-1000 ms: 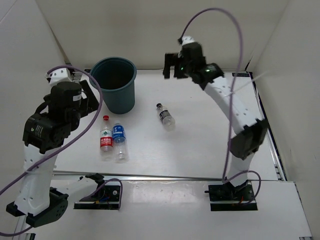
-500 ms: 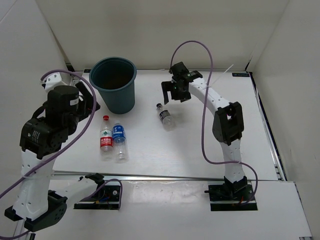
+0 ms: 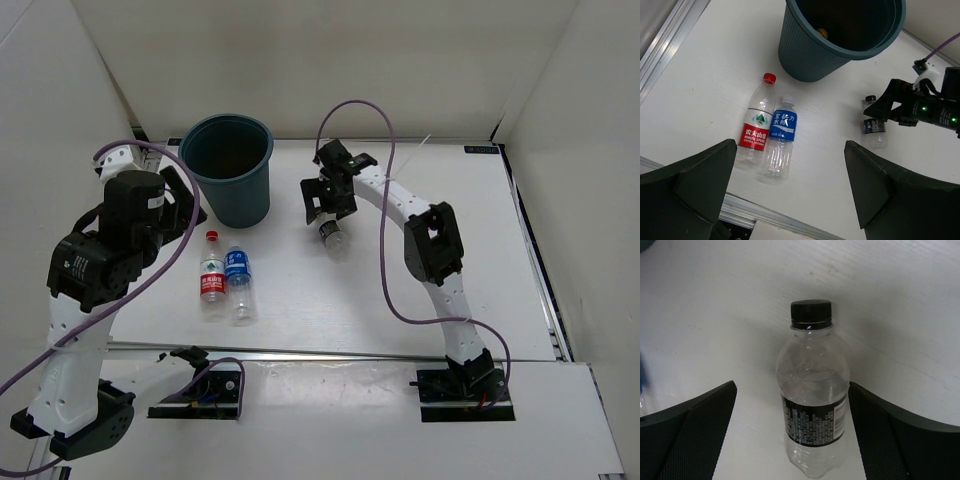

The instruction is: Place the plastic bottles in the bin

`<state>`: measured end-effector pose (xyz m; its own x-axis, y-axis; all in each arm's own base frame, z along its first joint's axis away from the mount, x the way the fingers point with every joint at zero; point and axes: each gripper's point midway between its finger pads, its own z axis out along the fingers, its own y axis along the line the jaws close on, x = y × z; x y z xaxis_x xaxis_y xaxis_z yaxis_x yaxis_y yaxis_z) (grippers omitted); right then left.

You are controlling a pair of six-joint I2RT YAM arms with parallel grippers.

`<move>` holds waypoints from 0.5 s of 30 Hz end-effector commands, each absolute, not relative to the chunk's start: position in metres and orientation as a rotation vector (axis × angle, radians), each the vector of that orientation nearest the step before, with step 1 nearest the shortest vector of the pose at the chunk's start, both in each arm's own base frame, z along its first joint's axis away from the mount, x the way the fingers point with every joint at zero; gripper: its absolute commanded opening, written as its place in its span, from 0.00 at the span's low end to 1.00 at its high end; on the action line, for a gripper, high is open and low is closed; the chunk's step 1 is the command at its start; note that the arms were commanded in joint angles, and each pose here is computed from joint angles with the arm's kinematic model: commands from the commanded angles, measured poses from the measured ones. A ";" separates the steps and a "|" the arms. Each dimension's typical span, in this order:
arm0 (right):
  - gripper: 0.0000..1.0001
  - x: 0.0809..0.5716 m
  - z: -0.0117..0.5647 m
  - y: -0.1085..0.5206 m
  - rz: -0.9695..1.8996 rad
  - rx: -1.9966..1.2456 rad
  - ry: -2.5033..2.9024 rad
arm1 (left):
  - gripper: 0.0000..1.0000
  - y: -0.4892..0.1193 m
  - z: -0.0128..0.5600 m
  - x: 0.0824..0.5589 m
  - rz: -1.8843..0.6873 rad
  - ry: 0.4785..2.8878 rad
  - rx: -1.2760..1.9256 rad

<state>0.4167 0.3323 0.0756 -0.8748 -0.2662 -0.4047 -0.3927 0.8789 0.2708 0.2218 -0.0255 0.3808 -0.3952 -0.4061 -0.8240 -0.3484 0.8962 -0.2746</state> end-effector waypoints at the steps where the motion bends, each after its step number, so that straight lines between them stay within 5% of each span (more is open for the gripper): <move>1: 0.95 0.412 0.067 0.334 0.495 -0.463 2.719 | 1.00 -0.022 0.371 0.207 -0.040 2.081 -0.514; 15: 0.80 0.406 0.037 0.330 0.464 -0.509 2.772 | 1.00 -0.024 0.369 0.209 -0.028 2.100 -0.480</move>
